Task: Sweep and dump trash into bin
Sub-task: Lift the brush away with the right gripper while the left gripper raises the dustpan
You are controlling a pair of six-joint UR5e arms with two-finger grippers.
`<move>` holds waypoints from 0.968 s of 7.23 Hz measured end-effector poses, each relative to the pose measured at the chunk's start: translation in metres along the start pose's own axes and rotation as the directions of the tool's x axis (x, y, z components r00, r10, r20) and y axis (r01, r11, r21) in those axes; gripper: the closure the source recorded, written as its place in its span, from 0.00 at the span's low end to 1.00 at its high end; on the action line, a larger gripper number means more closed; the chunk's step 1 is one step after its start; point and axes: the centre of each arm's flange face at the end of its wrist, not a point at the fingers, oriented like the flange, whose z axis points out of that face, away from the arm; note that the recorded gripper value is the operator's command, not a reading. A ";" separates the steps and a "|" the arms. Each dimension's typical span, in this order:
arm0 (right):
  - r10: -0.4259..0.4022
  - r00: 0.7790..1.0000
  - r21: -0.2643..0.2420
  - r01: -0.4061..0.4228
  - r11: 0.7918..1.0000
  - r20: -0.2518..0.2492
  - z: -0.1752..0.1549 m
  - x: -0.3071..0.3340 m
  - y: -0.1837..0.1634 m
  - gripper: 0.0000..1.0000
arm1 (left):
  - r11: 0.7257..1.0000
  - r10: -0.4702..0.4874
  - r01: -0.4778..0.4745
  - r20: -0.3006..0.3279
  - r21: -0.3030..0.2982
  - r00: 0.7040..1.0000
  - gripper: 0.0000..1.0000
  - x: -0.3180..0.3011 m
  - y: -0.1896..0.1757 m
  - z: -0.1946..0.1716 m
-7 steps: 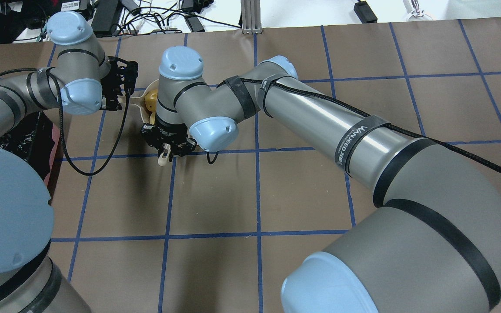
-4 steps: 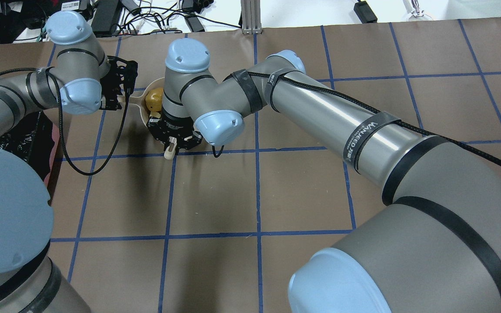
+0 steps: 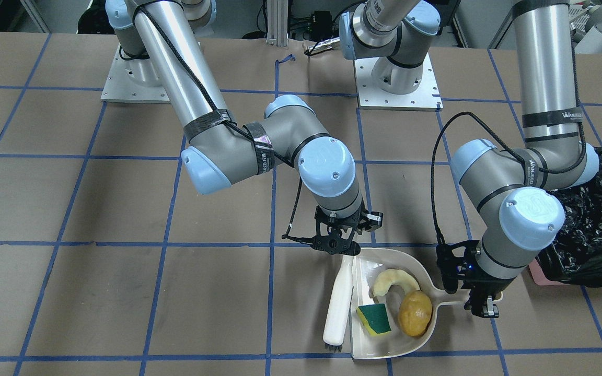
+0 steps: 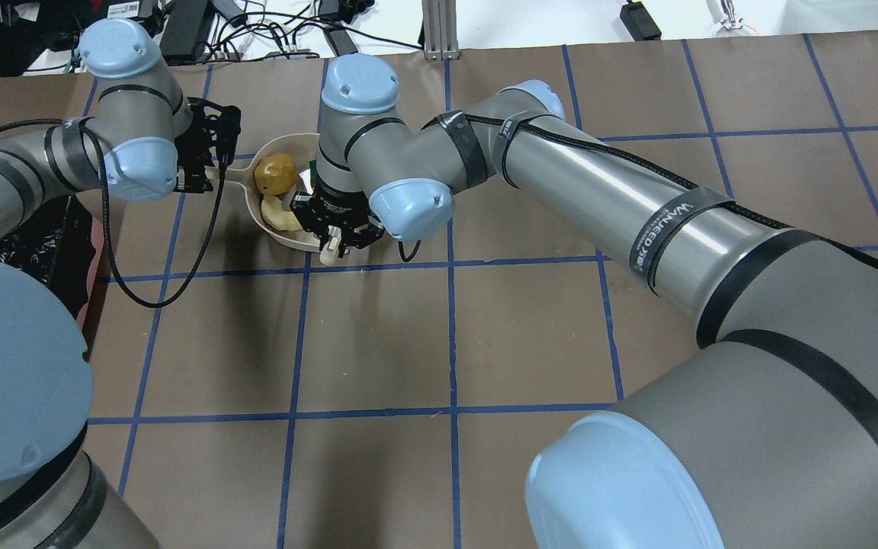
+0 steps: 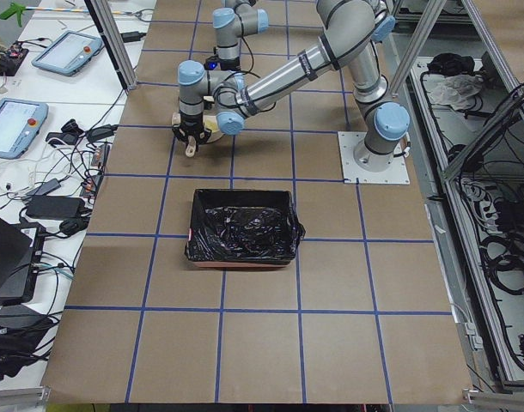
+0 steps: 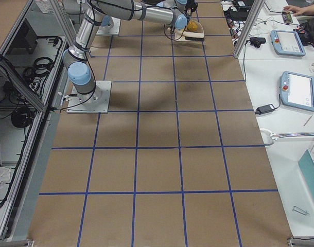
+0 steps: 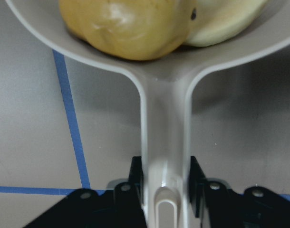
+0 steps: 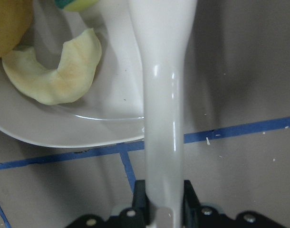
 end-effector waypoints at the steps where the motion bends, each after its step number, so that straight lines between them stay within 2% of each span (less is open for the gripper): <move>1: 0.003 1.000 0.002 -0.003 1.000 -0.026 -0.006 0.004 0.001 1.00 | 1.000 -0.001 0.001 0.000 0.001 1.000 0.90 0.000 0.000 0.000; 3: -0.036 0.993 0.015 0.038 0.999 -0.112 -0.038 0.020 0.000 1.00 | 1.000 -0.001 0.001 0.001 0.003 1.000 0.91 0.000 0.001 0.000; 5: -0.078 0.982 0.007 0.080 0.997 -0.169 -0.082 0.050 -0.009 1.00 | 1.000 -0.001 0.001 0.000 0.008 1.000 1.00 0.000 0.000 0.001; 7: -0.138 0.967 -0.005 0.140 0.990 -0.213 -0.119 0.105 -0.026 1.00 | 1.000 -0.003 0.003 -0.002 0.012 1.000 1.00 0.003 0.003 0.002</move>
